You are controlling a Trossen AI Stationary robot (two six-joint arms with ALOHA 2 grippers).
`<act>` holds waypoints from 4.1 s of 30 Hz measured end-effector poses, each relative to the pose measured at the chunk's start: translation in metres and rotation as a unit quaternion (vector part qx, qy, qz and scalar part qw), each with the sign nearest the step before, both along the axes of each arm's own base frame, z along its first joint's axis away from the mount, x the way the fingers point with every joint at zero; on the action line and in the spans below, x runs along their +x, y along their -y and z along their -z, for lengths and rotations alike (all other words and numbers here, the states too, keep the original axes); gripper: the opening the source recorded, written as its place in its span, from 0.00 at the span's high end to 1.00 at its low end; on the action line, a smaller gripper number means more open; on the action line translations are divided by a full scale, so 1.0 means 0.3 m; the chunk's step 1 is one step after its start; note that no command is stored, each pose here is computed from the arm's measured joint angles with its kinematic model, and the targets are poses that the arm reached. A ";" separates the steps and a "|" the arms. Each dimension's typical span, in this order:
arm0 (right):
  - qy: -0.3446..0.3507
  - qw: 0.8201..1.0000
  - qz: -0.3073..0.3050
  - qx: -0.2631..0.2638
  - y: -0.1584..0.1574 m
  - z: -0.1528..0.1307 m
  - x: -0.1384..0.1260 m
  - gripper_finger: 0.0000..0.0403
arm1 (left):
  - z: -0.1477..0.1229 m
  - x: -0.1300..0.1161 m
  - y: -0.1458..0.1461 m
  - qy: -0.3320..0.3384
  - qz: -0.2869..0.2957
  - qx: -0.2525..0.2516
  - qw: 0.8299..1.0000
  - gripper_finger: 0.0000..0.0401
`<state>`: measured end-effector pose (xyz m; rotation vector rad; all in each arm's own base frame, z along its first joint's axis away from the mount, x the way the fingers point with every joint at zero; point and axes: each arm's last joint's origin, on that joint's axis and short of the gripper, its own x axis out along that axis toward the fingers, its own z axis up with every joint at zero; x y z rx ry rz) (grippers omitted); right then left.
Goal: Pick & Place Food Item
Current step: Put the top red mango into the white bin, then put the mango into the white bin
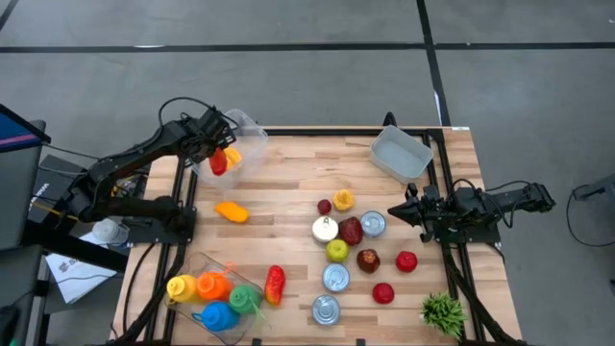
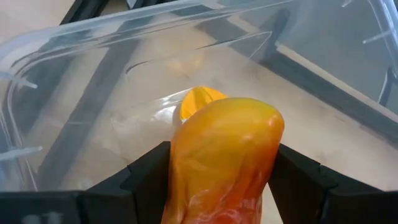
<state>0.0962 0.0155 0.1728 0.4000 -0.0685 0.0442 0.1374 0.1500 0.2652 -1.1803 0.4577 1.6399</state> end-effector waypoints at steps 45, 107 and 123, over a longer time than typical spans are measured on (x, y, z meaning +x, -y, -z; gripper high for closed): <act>0.000 1.000 0.000 0.000 0.000 0.000 0.000 0.98 | -0.037 0.302 0.450 -0.074 0.756 0.034 0.650 0.27; 0.000 1.000 0.000 0.000 0.000 0.000 0.000 0.98 | 0.329 0.408 0.445 -0.240 0.813 -0.117 0.518 0.61; 0.000 1.000 0.000 0.000 0.000 0.000 0.000 0.98 | -0.275 0.648 0.467 0.139 0.809 0.107 0.561 0.60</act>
